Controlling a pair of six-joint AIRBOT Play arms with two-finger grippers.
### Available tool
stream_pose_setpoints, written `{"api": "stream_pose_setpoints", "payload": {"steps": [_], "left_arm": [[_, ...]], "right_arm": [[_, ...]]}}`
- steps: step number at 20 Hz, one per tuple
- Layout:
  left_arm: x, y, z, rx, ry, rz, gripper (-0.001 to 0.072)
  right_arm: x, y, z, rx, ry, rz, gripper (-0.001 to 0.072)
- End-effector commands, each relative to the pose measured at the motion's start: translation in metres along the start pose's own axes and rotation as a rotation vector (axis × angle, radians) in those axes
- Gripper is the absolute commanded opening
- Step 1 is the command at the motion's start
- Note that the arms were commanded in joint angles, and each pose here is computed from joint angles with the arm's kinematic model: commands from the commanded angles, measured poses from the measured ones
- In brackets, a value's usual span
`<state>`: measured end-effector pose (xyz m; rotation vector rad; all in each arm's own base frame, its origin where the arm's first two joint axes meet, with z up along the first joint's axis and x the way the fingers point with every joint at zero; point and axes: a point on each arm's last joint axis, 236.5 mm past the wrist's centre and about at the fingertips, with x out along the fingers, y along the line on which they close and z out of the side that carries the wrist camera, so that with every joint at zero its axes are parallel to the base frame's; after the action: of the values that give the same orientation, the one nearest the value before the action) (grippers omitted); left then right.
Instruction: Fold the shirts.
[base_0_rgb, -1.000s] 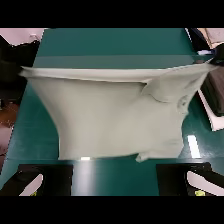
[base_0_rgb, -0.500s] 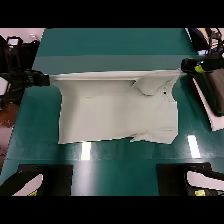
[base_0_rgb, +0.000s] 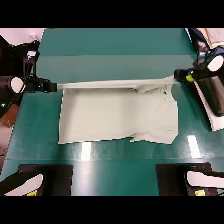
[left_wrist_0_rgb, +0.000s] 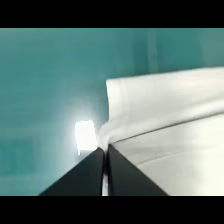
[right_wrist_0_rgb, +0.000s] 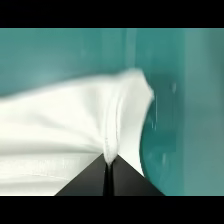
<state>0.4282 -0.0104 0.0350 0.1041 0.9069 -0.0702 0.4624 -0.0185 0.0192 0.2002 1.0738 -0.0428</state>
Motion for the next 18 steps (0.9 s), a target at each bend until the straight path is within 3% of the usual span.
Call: {"api": "stream_pose_setpoints", "payload": {"steps": [1, 10, 11, 12, 13, 14, 18], "left_arm": [[0.01, 0.006, -0.038, 0.037, 0.158, 0.022, 0.0026], [0.031, -0.007, -0.075, 0.0, 0.311, -0.029, 0.0028], [0.03, -0.007, -0.08, 0.001, 0.333, -0.031, 0.0028], [0.027, -0.007, -0.086, 0.002, 0.362, -0.033, 0.0129], [0.022, -0.007, -0.094, 0.003, 0.402, -0.034, 0.0364], [0.015, -0.007, -0.103, 0.007, 0.45, -0.033, 0.0444], [-0.022, -0.011, -0.127, -0.034, 0.55, -0.038, 0.0445]], "right_arm": [[0.02, -0.005, -0.041, 0.007, 0.107, -0.009, 0.0012], [0.036, 0.017, -0.081, -0.038, 0.196, 0.012, 0.003], [0.036, 0.018, -0.084, -0.041, 0.208, 0.013, 0.0186], [0.034, 0.018, -0.088, -0.042, 0.226, 0.012, 0.0392], [0.031, 0.017, -0.093, -0.044, 0.258, 0.009, 0.0445], [0.026, 0.016, -0.096, -0.043, 0.285, 0.007, 0.0445], [-0.003, 0.009, -0.093, -0.024, 0.292, 0.004, 0.044]]}}
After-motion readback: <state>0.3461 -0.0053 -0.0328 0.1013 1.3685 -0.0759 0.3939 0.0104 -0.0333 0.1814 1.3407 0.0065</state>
